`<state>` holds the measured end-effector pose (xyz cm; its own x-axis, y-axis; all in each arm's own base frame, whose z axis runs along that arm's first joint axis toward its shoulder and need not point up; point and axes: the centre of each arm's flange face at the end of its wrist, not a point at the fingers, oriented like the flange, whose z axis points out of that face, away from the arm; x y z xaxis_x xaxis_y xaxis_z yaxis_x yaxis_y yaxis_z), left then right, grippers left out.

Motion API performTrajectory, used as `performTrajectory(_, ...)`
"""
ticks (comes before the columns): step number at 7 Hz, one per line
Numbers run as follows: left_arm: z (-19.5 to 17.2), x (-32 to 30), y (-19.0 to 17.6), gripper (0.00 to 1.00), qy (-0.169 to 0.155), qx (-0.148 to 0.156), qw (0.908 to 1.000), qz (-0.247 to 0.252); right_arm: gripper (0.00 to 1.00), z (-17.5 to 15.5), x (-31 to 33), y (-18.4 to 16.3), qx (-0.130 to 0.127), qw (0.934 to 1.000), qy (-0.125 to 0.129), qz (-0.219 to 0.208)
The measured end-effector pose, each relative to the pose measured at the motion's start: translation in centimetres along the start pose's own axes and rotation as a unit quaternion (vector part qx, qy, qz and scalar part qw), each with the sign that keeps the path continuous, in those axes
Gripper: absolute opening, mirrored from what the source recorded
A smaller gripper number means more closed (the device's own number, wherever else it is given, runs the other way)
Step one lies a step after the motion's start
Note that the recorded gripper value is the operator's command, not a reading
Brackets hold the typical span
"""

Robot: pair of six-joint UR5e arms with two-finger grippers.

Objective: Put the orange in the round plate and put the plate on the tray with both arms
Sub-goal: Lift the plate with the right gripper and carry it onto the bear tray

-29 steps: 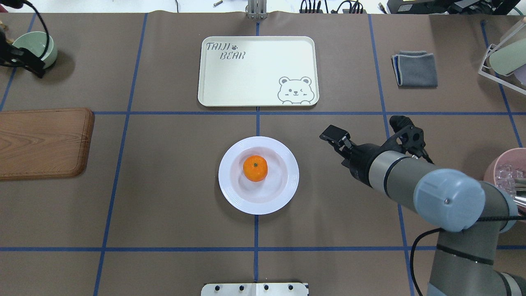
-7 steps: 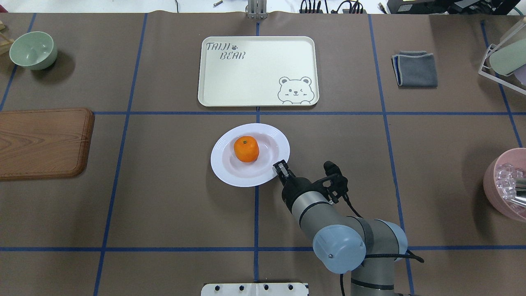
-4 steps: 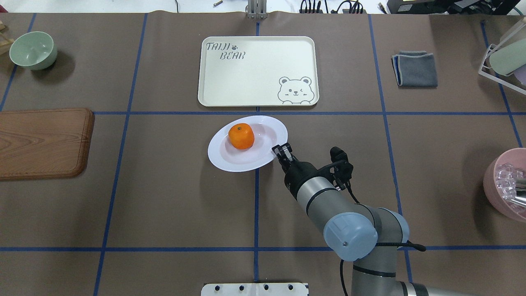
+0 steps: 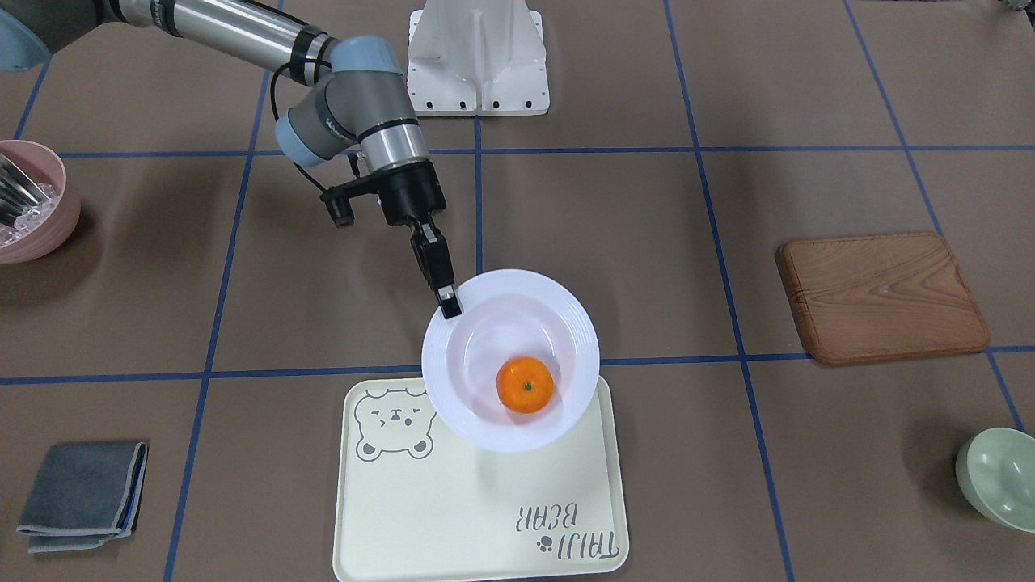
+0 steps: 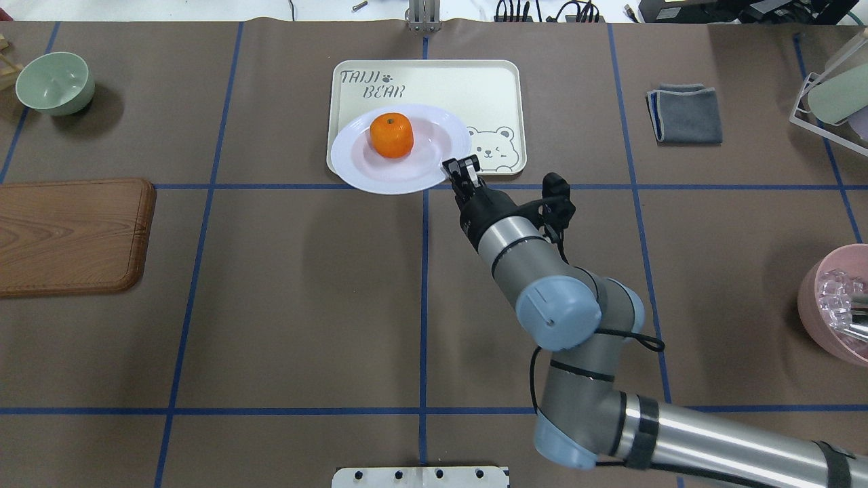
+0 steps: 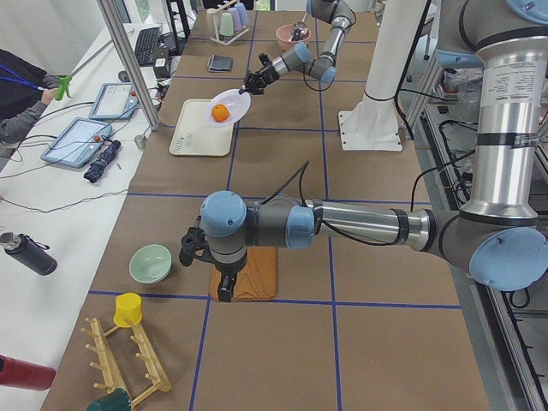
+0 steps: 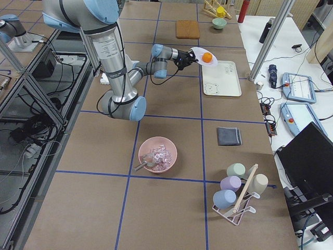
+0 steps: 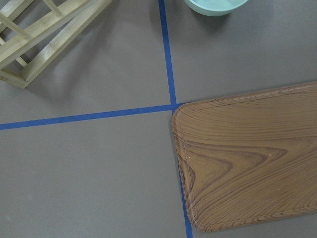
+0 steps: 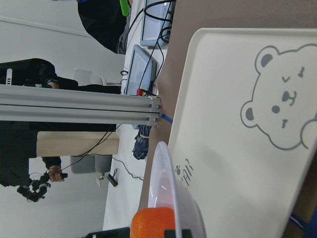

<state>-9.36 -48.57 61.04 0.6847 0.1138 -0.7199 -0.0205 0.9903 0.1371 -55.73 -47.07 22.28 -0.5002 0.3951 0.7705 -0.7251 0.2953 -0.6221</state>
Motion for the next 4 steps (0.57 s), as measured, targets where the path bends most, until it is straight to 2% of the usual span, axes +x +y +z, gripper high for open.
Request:
performTrajectory(2,-0.1,0.3,-0.4,0.98,0.0,0.002,1.0,-0.003,0.0,8.1,-1.3,-1.2,0.063,0.9978,0.019,0.007)
performTrajectory(3,-0.2,0.5,-0.6,0.98,0.0,0.002,1.0,-0.003,0.09,10.7,-1.4,-1.6,0.085,0.9959,0.029,0.013)
performTrajectory(4,-0.3,0.6,-0.8,0.98,0.0,0.003,1.0,-0.002,0.22,12.0,-0.9,-1.6,0.094,0.9947,0.038,0.016)
